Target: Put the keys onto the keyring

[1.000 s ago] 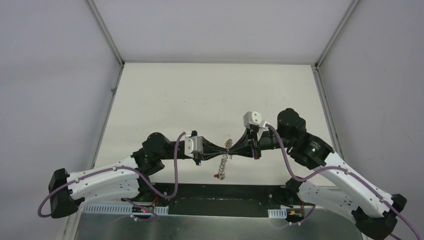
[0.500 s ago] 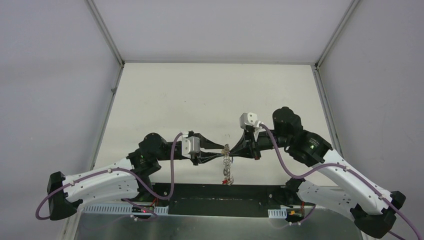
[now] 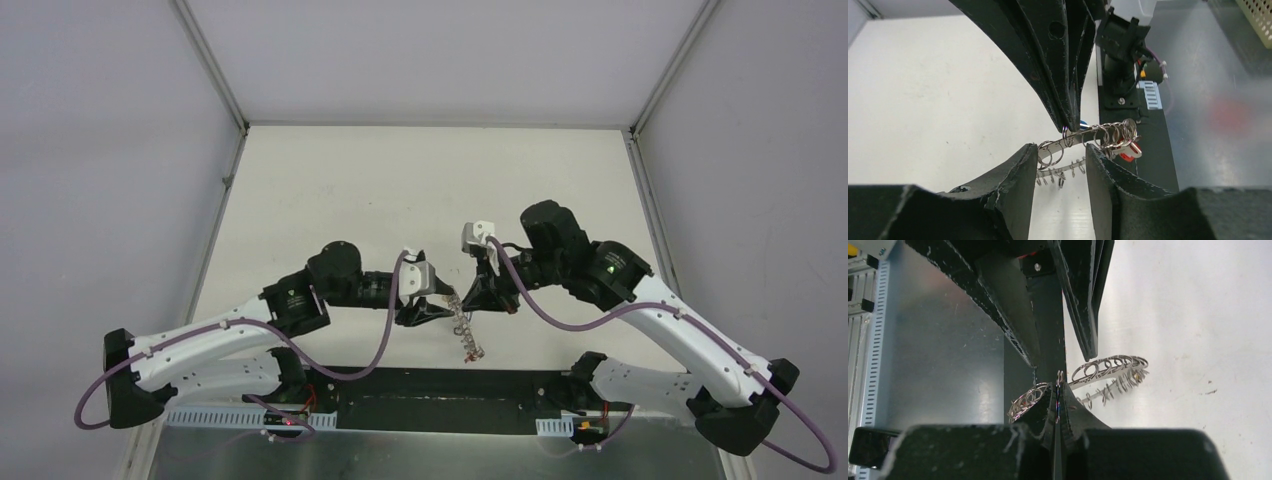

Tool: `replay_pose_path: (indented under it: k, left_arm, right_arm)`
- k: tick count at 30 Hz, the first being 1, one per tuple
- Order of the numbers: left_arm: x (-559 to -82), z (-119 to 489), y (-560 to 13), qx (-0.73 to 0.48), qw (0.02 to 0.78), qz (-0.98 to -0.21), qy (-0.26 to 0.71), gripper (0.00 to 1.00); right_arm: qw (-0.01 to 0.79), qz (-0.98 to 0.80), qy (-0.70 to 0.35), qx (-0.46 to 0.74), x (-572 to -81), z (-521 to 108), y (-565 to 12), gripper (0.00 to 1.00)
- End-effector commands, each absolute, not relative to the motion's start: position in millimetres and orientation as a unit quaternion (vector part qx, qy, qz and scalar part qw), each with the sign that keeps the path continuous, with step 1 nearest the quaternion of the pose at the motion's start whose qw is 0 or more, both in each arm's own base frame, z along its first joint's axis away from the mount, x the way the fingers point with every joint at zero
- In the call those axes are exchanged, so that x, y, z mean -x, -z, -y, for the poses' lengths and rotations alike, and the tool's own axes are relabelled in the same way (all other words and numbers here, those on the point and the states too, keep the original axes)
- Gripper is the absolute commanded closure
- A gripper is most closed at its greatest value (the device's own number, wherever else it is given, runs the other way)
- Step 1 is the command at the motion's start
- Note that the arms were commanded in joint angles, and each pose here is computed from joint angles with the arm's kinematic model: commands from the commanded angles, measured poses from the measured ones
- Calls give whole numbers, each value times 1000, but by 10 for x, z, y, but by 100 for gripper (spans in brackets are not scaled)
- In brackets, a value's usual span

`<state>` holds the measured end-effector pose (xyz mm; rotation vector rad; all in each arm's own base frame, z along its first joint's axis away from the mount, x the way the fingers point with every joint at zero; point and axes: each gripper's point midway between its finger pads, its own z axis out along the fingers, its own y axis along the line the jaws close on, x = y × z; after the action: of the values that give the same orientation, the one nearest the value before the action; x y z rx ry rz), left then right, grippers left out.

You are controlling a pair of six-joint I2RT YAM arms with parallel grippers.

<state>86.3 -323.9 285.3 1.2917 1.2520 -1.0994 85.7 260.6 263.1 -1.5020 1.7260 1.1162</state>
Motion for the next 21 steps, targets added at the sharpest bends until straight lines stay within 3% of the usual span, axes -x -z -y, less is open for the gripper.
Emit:
replay_pose_path:
  k: [1,6,21]
  left_arm:
    - [-767,3314,-2809,-551,454,-523,466,61]
    - [-719,3405,-2736,-562,429,-520,480,74]
    - [-774,3519,-2853,-542,447,-512,495,75]
  right_arm:
    - [308,-643,-405,573,-904,-2586,-2749,100]
    - [310,-643,-407,570,-913,-2596,-2747,100]
    - [306,-643,-416,566,-892,-2615,-2727,100]
